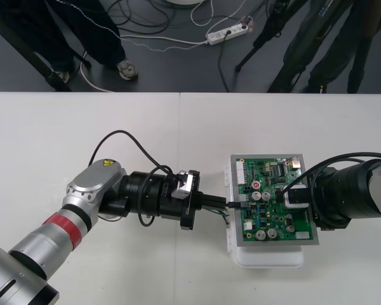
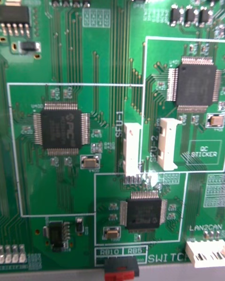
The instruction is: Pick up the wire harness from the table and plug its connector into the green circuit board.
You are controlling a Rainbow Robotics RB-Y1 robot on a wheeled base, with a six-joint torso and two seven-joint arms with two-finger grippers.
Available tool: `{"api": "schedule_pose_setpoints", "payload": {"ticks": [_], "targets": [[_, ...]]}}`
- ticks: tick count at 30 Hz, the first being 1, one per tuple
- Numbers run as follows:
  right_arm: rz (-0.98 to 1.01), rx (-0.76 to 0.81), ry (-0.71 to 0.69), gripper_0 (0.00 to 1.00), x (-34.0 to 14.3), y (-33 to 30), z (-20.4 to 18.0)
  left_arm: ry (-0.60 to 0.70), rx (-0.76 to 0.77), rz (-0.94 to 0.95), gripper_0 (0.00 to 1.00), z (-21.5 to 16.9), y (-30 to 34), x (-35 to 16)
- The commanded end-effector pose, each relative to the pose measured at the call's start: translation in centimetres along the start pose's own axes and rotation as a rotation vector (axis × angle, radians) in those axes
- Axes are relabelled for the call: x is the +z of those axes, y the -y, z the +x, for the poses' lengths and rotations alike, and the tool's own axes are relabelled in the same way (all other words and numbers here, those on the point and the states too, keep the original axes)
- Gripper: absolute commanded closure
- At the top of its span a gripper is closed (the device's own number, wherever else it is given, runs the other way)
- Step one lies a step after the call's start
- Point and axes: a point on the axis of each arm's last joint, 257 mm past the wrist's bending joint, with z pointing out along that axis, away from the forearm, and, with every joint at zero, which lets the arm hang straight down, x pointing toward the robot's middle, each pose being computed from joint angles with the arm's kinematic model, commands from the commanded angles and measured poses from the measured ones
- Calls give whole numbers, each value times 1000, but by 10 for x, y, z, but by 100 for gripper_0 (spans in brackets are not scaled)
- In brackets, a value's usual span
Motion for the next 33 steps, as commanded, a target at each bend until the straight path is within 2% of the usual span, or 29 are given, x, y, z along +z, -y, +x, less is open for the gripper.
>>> {"api": "schedule_pose_setpoints", "payload": {"ticks": [1,33], "targets": [[24,-26,41,0,-5,9,-25,23,127,11,100,-21,-16,34],[25,-24,41,0,-5,9,-25,3,80,41,100,-26,-6,30]]}}
